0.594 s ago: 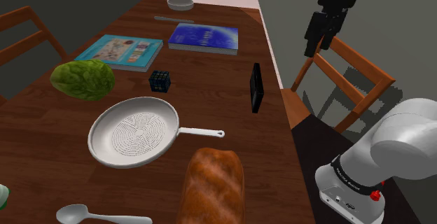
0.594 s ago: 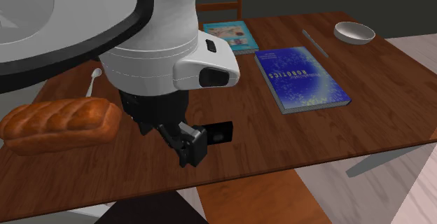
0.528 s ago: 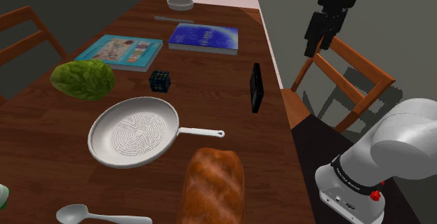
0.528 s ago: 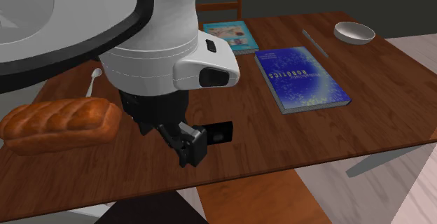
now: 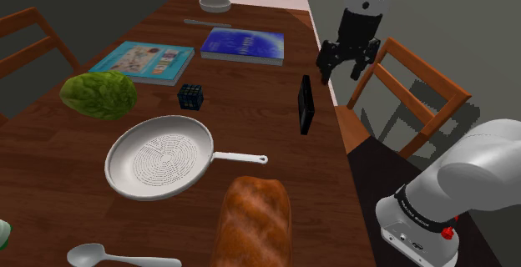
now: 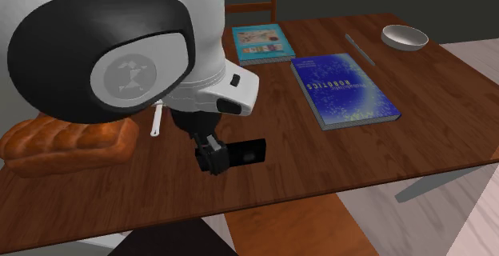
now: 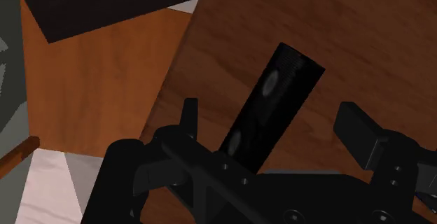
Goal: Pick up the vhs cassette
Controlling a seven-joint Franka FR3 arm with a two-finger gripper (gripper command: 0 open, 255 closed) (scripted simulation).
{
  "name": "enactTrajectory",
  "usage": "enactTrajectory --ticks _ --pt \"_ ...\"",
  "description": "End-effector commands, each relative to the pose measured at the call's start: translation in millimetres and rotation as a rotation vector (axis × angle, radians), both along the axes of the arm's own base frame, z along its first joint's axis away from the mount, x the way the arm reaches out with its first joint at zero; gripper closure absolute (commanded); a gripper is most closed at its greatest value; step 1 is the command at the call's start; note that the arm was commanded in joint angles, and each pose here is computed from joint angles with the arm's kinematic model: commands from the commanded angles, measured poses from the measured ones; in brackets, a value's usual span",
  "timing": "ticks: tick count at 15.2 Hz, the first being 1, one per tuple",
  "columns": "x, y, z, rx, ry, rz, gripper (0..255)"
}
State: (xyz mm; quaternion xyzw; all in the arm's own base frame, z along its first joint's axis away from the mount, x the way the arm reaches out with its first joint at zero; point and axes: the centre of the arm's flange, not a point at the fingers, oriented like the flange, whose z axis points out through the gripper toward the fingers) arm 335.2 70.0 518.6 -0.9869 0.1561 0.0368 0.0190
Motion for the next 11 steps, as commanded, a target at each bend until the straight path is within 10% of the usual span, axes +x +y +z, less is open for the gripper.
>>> enactTrajectory --ticks 1,7,11 --pt "15.6 6.1 -17.1 -0.018 -0.019 -0.114 0" --pt "63.1 16.4 -69.5 -0.071 -0.065 -0.423 0" --pt "63.1 16.4 -90.6 -0.071 -0.065 -0.423 0"
